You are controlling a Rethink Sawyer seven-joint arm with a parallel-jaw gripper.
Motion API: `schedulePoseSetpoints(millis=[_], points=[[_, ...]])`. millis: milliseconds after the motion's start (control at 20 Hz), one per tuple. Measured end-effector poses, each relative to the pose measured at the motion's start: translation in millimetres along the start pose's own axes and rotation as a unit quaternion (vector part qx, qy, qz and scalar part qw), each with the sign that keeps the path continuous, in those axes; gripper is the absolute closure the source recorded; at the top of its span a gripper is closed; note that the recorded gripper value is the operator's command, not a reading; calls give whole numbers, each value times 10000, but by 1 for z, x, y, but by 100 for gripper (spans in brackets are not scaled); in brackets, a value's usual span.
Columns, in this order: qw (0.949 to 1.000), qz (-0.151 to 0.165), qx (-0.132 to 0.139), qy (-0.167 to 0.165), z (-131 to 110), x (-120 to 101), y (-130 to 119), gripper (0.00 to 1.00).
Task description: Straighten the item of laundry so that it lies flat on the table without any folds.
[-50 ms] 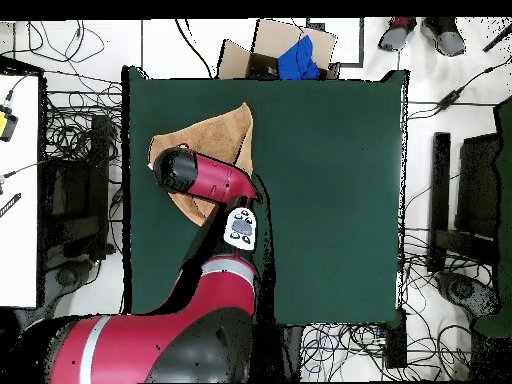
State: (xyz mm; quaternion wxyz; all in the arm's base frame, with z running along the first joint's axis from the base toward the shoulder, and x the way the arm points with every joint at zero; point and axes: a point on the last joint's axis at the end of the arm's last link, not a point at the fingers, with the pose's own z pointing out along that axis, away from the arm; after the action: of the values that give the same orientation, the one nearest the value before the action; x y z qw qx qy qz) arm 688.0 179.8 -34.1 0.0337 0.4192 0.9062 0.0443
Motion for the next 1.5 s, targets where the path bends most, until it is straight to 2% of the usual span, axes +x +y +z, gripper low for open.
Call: schedulePoseSetpoints(millis=[800, 1000, 1250, 1500], points=[[9997, 115, 213, -42, -7, -4, -30, 0], [9996, 173, 193, -97, -7, -11, -34, 0], [9991, 303, 186, -226, -5, -31, -49, 0], [9986, 357, 198, -333, -2, -42, -62, 0]])
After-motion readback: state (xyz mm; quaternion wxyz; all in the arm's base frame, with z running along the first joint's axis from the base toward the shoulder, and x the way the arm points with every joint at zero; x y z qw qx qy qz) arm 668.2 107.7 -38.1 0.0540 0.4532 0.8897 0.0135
